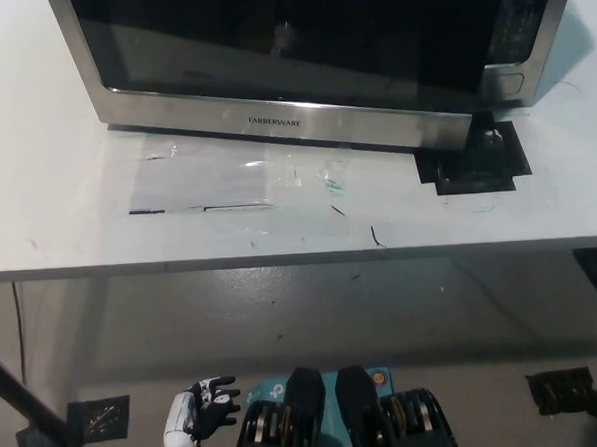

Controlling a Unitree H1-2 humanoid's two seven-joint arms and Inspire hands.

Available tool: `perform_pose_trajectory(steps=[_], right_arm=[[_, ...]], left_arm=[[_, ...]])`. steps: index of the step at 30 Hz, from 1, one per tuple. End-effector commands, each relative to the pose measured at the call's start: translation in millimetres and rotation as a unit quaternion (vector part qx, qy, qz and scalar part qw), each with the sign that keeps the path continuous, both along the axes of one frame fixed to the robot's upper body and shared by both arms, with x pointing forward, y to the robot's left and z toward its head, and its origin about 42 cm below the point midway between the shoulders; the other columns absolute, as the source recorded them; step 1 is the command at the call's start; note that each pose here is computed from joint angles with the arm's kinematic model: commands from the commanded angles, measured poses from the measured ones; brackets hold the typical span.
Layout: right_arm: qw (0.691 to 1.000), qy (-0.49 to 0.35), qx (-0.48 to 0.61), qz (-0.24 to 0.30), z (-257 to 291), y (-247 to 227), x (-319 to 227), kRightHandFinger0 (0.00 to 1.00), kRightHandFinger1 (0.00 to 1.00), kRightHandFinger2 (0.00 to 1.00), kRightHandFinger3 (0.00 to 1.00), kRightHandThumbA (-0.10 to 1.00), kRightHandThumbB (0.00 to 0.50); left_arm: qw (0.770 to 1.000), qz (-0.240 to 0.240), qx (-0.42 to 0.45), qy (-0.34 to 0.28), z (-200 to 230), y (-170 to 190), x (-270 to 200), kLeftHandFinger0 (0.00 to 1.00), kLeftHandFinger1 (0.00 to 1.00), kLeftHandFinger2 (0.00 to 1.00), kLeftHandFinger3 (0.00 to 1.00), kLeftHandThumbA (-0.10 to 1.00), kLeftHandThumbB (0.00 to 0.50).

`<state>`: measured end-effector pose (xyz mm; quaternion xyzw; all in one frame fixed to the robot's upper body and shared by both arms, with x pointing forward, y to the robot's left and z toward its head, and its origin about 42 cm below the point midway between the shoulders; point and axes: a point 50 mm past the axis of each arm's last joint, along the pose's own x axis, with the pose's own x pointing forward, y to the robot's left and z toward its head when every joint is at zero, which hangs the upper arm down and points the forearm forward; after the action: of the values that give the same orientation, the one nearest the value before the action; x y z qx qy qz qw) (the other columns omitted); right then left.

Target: A microwave is kept infront of the robot with its door slightly ajar. The robot uses its right hand to push the door towards the left to open it.

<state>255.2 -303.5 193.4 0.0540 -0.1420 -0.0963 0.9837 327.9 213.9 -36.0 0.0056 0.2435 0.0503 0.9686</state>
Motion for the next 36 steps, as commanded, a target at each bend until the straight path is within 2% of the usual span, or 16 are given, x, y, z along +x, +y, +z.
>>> perform_pose_trajectory(steps=[1,4,6,7,8,10,13,15,17,18,22,26,27,28,31,36], right_arm=[[0.995,-0.086,-0.025,0.044,68.9,-8.0,11.9,0.18,0.28,0.46,0.62,0.33,0.182],[0.991,-0.12,-0.041,0.049,103.6,-11.8,24.3,0.17,0.26,0.43,0.6,0.29,0.194],[0.988,-0.135,-0.054,0.046,122.9,-13.0,35.4,0.17,0.26,0.43,0.59,0.31,0.195],[0.988,-0.139,-0.058,0.043,130.7,-12.4,41.0,0.22,0.3,0.48,0.64,0.37,0.19],[0.986,-0.149,-0.068,0.039,141.9,-12.4,50.9,0.16,0.24,0.42,0.6,0.36,0.192],[0.984,-0.157,-0.075,0.041,153.0,-12.4,62.4,0.2,0.27,0.43,0.61,0.33,0.168],[0.981,-0.167,-0.085,0.041,171.9,-10.6,82.2,0.27,0.3,0.43,0.61,0.3,0.178],[0.982,-0.164,-0.089,0.039,175.2,-10.0,90.5,0.27,0.31,0.42,0.61,0.31,0.189],[0.983,-0.154,-0.093,0.038,177.4,-5.1,119.6,0.24,0.3,0.41,0.61,0.22,0.155],[0.983,-0.148,-0.1,0.038,176.9,-4.6,131.2,0.24,0.31,0.42,0.62,0.2,0.141],[0.988,-0.11,-0.109,0.022,177.5,-2.0,165.7,0.26,0.35,0.48,0.61,0.22,0.161],[0.99,-0.063,-0.126,-0.002,172.1,0.2,222.1,0.2,0.31,0.45,0.63,0.18,0.155],[0.99,-0.054,-0.128,-0.001,169.2,2.3,228.9,0.2,0.31,0.44,0.61,0.19,0.165],[0.99,-0.044,-0.131,-0.001,165.9,3.5,236.2,0.2,0.32,0.46,0.6,0.19,0.17],[0.989,-0.014,-0.145,-0.001,155.1,7.0,255.8,0.22,0.35,0.5,0.62,0.18,0.148],[0.987,0.002,-0.161,0.002,143.2,14.7,271.9,0.21,0.33,0.47,0.58,0.18,0.177]], left_arm=[[0.999,0.01,0.005,-0.034,11.3,4.2,13.0,0.56,0.5,0.55,0.54,0.1,0.098],[0.999,0.007,0.007,-0.034,11.9,3.7,13.1,0.56,0.51,0.56,0.56,0.09,0.074],[0.999,0.002,0.012,-0.041,11.9,3.5,12.9,0.57,0.52,0.56,0.55,0.08,0.071],[0.999,-0.002,0.015,-0.041,10.9,4.2,13.1,0.58,0.52,0.56,0.56,0.09,0.079],[0.999,0.001,0.01,-0.042,10.1,4.2,13.4,0.59,0.52,0.55,0.56,0.11,0.082],[0.999,-0.005,0.013,-0.041,9.9,4.3,13.4,0.6,0.53,0.55,0.56,0.12,0.08],[0.999,0.002,0.005,-0.038,11.0,3.2,13.6,0.57,0.51,0.54,0.54,0.1,0.093],[0.999,0.003,0.007,-0.035,11.3,2.4,13.0,0.57,0.51,0.55,0.55,0.09,0.091],[0.999,-0.001,0.014,-0.037,10.0,2.7,10.6,0.55,0.49,0.54,0.53,0.08,0.092],[0.999,-0.003,0.017,-0.033,10.0,2.9,10.9,0.59,0.52,0.55,0.55,0.1,0.093],[0.999,-0.01,0.015,-0.039,9.2,3.3,11.3,0.6,0.53,0.56,0.56,0.07,0.078],[0.999,-0.006,0.016,-0.036,10.7,0.4,11.2,0.57,0.5,0.54,0.54,0.07,0.086],[0.999,0.004,0.007,-0.033,10.6,0.2,11.3,0.55,0.49,0.52,0.53,0.06,0.102],[0.999,-0.009,0.014,-0.043,10.8,0.5,10.9,0.55,0.49,0.53,0.53,0.05,0.073],[0.999,-0.009,0.015,-0.04,10.3,-0.5,11.3,0.55,0.48,0.52,0.53,0.07,0.091],[0.999,-0.009,0.005,-0.039,10.5,-2.3,10.3,0.57,0.51,0.54,0.55,0.05,0.084]])
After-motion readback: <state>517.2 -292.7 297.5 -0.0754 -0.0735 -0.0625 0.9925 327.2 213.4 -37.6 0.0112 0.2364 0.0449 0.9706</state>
